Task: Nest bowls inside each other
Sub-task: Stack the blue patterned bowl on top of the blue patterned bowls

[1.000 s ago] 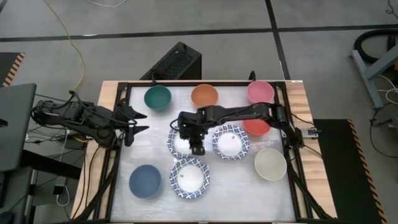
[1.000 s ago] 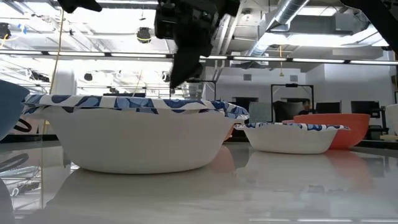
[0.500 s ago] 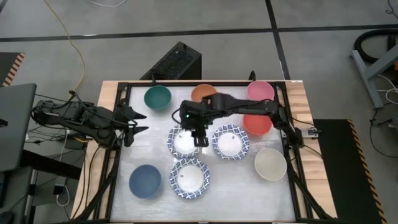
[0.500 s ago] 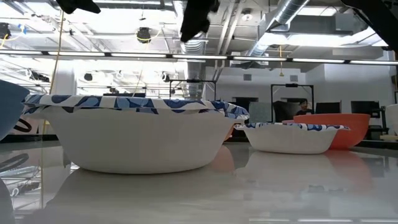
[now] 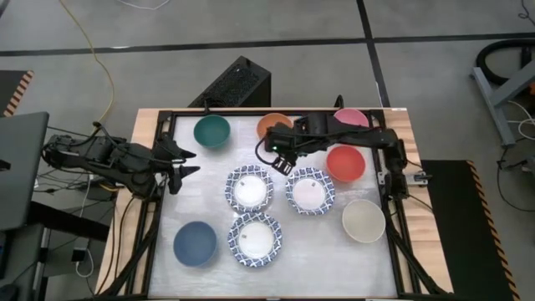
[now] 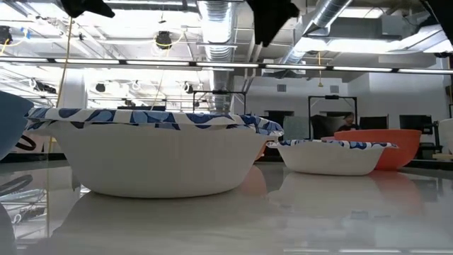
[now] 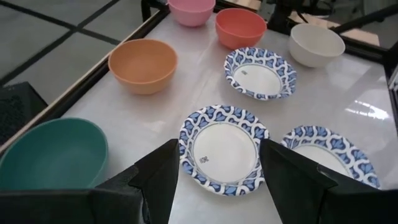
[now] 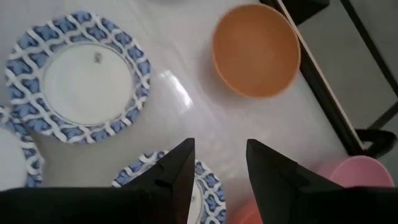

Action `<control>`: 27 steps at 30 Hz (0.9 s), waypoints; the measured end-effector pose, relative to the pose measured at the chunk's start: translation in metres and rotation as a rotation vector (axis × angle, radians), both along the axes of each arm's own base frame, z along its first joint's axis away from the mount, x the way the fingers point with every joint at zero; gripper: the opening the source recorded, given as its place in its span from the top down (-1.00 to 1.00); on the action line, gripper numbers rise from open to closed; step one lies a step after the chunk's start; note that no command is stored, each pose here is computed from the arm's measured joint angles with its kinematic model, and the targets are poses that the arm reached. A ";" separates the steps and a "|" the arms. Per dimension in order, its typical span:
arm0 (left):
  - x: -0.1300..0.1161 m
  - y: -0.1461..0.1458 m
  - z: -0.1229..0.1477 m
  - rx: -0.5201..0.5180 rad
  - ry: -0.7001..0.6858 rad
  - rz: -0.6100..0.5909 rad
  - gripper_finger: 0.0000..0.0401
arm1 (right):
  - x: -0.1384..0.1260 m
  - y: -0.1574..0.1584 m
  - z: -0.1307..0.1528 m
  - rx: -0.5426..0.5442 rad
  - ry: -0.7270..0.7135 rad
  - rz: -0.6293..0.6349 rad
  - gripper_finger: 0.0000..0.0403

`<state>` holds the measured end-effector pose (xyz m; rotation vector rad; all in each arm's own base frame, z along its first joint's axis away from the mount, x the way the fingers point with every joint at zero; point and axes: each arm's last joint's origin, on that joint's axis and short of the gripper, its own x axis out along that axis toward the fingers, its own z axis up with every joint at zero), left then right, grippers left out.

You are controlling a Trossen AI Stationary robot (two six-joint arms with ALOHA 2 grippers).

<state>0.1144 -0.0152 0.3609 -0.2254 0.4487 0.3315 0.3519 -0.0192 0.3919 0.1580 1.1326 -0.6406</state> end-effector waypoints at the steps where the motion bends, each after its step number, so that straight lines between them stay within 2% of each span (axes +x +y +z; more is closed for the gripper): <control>1: 0.000 0.000 0.000 -0.009 -0.002 0.003 -0.06 | -0.003 0.002 -0.002 -0.002 0.009 0.007 0.17; 5: 0.000 0.000 0.000 -0.027 -0.006 0.007 -0.06 | -0.017 0.008 -0.013 -0.003 0.036 0.067 0.17; 7: 0.000 0.000 0.000 -0.035 -0.009 0.011 -0.06 | -0.025 0.012 -0.021 0.003 0.005 0.083 0.17; 11: 0.000 -0.001 0.000 -0.055 -0.010 0.000 -0.06 | -0.044 0.018 -0.029 0.040 -0.231 0.096 0.17; 15: 0.000 -0.001 0.000 -0.057 -0.010 -0.004 -0.06 | -0.056 0.014 -0.044 0.099 -0.511 -0.012 0.17; 17: 0.000 -0.001 0.000 -0.058 -0.011 -0.004 -0.06 | -0.055 0.011 -0.058 0.147 -0.609 -0.066 0.17; 21: 0.000 -0.001 0.000 -0.061 -0.013 -0.003 -0.06 | -0.038 0.005 -0.079 0.202 -0.693 -0.061 0.14; 27: 0.000 -0.001 0.000 -0.076 -0.017 0.006 -0.06 | -0.005 -0.006 -0.109 0.259 -0.624 -0.027 -0.05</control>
